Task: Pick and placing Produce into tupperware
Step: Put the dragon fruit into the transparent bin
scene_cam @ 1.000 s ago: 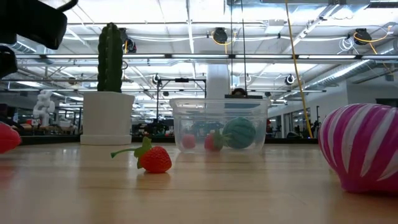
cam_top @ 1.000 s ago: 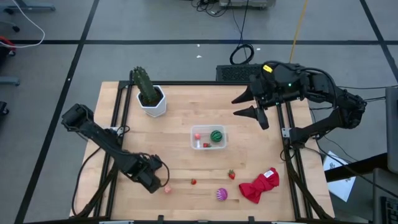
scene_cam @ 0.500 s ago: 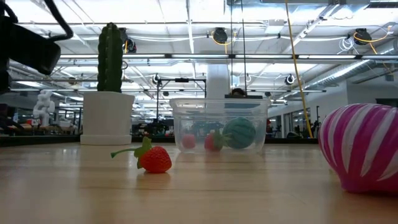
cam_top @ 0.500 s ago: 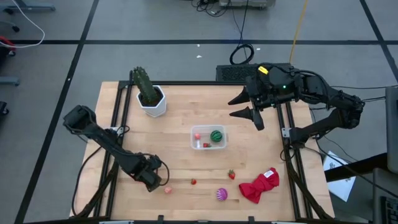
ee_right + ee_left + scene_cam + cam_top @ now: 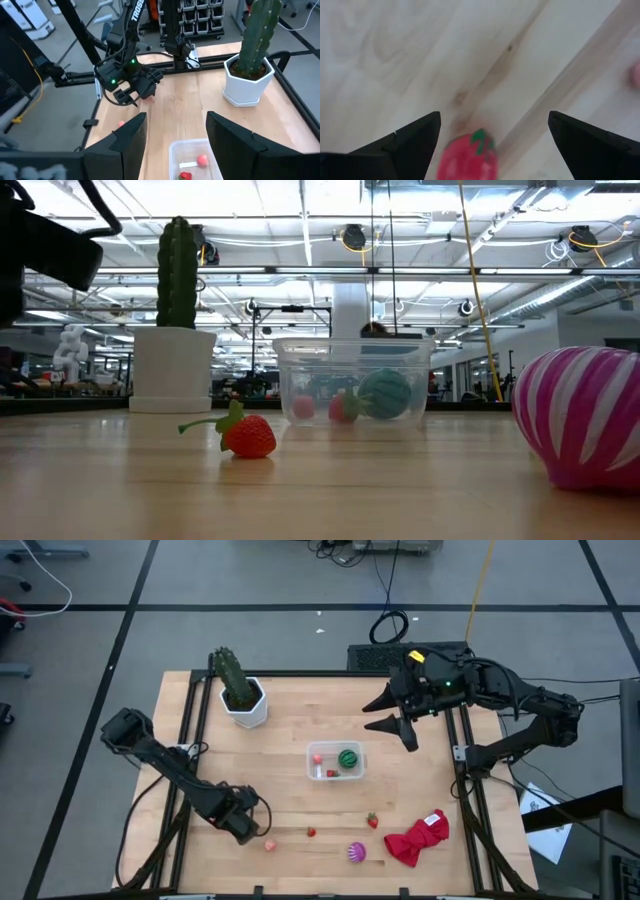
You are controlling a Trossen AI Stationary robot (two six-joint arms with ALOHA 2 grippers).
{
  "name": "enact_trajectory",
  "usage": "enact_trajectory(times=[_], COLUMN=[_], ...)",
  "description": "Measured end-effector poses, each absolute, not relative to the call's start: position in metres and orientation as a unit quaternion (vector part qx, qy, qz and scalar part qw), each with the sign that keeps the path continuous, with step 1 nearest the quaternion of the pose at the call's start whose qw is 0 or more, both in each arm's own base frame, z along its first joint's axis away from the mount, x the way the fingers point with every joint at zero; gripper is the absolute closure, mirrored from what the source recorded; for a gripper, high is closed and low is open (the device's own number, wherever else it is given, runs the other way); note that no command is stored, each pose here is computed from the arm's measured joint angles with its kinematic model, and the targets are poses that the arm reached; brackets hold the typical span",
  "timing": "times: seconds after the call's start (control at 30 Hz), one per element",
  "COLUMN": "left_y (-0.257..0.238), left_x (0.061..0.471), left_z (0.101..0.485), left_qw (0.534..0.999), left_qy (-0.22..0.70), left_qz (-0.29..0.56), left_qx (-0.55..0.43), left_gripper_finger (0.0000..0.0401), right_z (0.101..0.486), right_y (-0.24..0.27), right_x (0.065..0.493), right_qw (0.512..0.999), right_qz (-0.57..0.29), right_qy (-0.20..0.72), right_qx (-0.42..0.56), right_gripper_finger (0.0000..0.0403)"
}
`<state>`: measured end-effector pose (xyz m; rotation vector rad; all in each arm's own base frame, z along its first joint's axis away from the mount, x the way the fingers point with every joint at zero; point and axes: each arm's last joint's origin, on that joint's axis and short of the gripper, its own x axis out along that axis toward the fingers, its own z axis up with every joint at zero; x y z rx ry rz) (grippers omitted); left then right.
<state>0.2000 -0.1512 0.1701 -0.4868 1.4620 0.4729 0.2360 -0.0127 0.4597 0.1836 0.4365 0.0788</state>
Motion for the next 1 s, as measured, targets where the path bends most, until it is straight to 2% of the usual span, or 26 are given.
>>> enact_trajectory(times=[0.17,0.4,1.0], left_y=[-0.148,-0.162,-0.172], left_x=[0.193,0.183,0.173], left_z=[0.174,0.175,0.175], left_qw=[0.669,0.655,0.665], left_qy=[0.689,0.724,0.726], left_qz=[0.213,0.148,0.124], left_qx=[-0.177,-0.155,-0.124], left_gripper_finger=[0.0025,0.0025,0.0024], right_z=[0.461,0.461,0.468], right_y=[-0.013,-0.013,-0.013], right_x=[0.236,0.236,0.239], right_qw=[0.971,0.970,0.978], right_qz=[0.038,0.036,0.040], right_qy=[0.212,0.213,0.173], right_qx=[0.099,0.111,0.107], right_gripper_finger=[0.0206,0.0206,0.0206])
